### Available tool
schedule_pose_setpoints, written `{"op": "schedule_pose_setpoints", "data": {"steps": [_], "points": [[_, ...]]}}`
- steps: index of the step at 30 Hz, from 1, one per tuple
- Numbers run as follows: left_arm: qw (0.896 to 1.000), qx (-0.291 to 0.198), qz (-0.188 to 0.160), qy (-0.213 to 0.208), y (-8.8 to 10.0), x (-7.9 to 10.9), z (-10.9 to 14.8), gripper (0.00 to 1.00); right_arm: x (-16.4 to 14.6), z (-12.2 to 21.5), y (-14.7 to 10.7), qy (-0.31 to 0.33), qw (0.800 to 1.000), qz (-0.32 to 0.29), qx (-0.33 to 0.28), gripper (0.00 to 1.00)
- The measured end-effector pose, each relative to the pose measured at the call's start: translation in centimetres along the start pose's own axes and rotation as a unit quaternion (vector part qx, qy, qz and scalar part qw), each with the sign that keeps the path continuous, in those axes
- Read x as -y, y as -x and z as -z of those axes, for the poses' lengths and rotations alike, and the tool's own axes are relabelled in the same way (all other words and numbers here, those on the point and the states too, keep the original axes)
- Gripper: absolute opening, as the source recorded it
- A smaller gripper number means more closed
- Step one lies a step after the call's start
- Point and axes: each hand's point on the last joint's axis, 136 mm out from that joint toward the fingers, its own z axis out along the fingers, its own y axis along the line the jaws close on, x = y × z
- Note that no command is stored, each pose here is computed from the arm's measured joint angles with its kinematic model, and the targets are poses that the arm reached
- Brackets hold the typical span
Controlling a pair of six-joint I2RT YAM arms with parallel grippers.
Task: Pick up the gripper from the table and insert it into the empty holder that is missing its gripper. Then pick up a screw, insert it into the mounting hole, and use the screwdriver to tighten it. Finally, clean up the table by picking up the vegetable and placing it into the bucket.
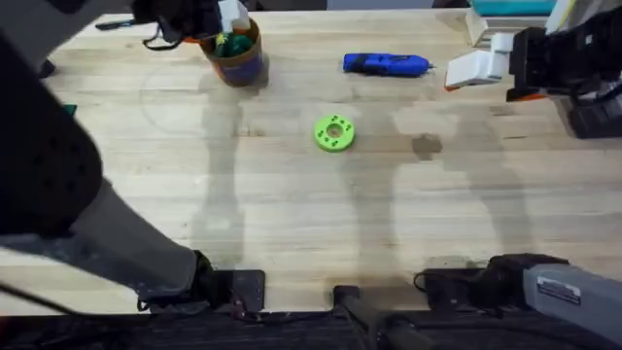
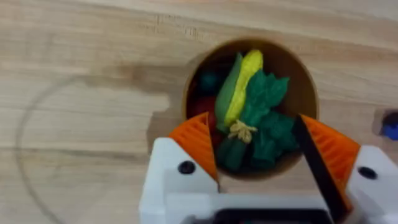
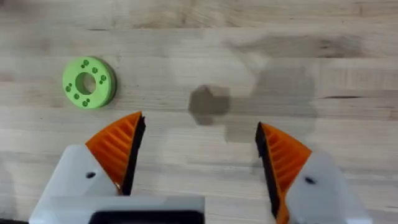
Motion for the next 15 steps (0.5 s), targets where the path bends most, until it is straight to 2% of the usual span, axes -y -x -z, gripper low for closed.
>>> {"op": "schedule_pose_setpoints", "data": {"steps": [3,7,10,15], "points": [[1.0,0.001,-0.002,0.002,-0.2,0.5,3.3,0.91,0.0,0.0,0.0,0.0,1.0,0.0,0.0,0.993],[1.0,0.012,-0.014,0.006,-0.9,1.2,9.4,0.945,0.0,0.0,0.0,0.0,1.0,0.0,0.0,0.993],[1.0,0.014,-0.025,0.012,-2.1,1.5,13.5,0.948,0.0,0.0,0.0,0.0,1.0,0.0,0.0,0.993],[0.999,0.007,-0.031,0.028,-4.8,1.3,18.2,0.946,0.0,0.0,0.0,0.0,1.0,0.0,-0.001,0.994]]}}
